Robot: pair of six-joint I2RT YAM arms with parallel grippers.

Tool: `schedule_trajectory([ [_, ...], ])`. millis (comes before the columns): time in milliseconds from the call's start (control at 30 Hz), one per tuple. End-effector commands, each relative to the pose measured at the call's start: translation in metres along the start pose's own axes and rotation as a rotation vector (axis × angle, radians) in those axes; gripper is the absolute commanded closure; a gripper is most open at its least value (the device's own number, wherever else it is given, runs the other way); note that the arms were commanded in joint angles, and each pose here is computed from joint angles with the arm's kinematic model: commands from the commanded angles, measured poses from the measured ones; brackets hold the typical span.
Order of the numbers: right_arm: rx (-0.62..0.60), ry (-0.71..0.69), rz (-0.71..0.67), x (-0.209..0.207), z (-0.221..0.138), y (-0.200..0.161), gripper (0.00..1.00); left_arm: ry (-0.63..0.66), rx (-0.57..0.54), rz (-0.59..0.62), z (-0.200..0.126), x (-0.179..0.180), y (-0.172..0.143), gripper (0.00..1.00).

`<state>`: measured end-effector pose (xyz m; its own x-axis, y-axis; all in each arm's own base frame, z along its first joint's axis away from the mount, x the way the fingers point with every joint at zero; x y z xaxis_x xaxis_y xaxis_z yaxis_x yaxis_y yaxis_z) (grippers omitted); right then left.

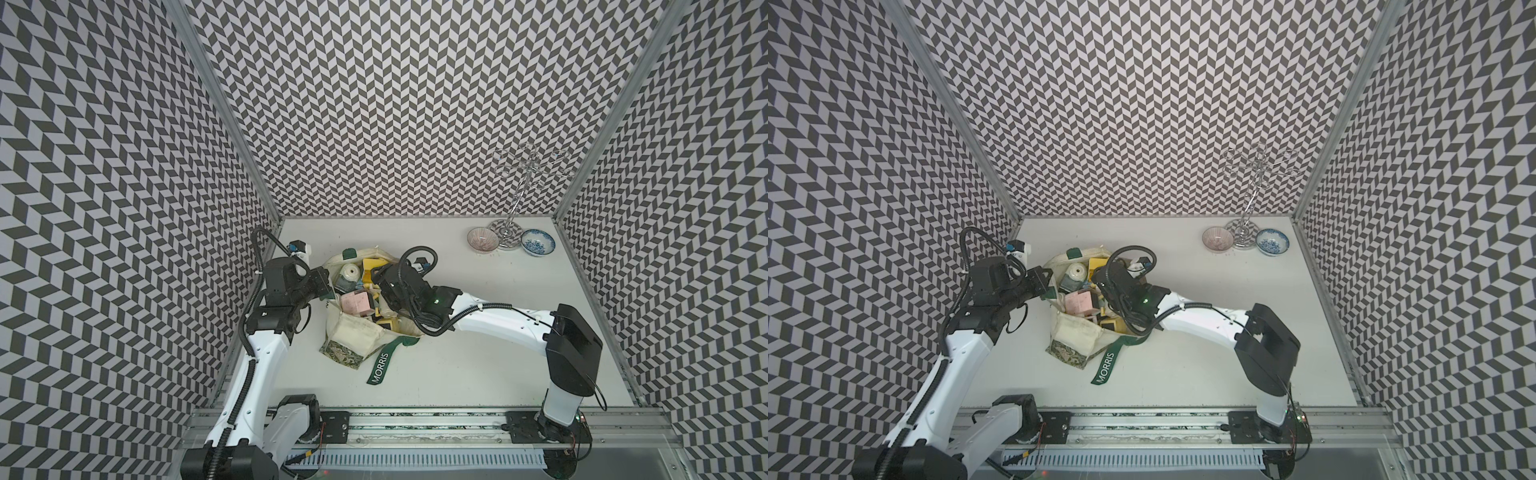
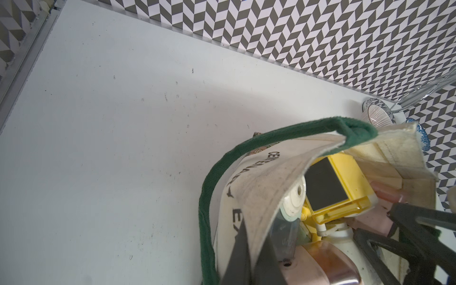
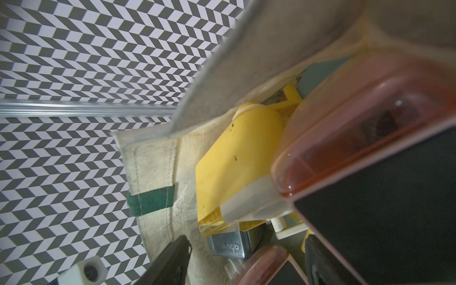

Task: Take out the pencil sharpeners from the tote bags
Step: Pick up the pencil sharpener from the canvas bag.

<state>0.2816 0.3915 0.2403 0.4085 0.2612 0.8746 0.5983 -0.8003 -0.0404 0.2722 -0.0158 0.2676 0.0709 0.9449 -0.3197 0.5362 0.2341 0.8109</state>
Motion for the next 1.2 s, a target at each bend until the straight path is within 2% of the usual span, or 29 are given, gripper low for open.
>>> schedule_trajectory([
  [0,-0.047,0.014,0.046,0.006,0.008,0.009,0.25,0.016,-0.100,0.033,-0.013,-0.001,0.017,1.00],
  [267,-0.057,-0.047,0.106,0.006,0.020,0.008,0.24,0.010,-0.094,0.034,-0.012,-0.001,0.016,1.00],
  [400,-0.116,-0.129,0.080,0.006,0.020,0.015,0.24,0.011,-0.096,0.036,-0.012,-0.001,0.016,1.00],
  [533,-0.203,-0.124,0.048,0.003,0.009,0.030,0.23,0.010,-0.097,0.035,-0.013,-0.001,0.016,1.00],
  [767,-0.234,-0.132,0.009,-0.004,0.015,0.047,0.22,0.006,-0.097,0.038,-0.013,-0.002,0.016,1.00],
  [933,-0.235,-0.087,-0.051,-0.002,0.027,0.051,0.20,0.005,-0.094,0.038,-0.012,-0.002,0.016,1.00],
  [1167,-0.139,0.074,-0.165,0.017,0.032,0.048,0.21,0.000,-0.091,0.042,-0.011,-0.003,0.015,1.00],
])
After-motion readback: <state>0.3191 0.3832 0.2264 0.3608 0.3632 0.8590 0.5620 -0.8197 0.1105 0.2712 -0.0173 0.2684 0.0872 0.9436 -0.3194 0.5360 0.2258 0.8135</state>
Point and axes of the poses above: each gripper's point midway between its finger pads, its own z axis out along the fingers, its own x axis along the line the jaws close on, y = z × x, the point moved 7 cm from there along -z, back along the fingers, and after that the axes turned 9 degrees about z, right-handed, at the moved point
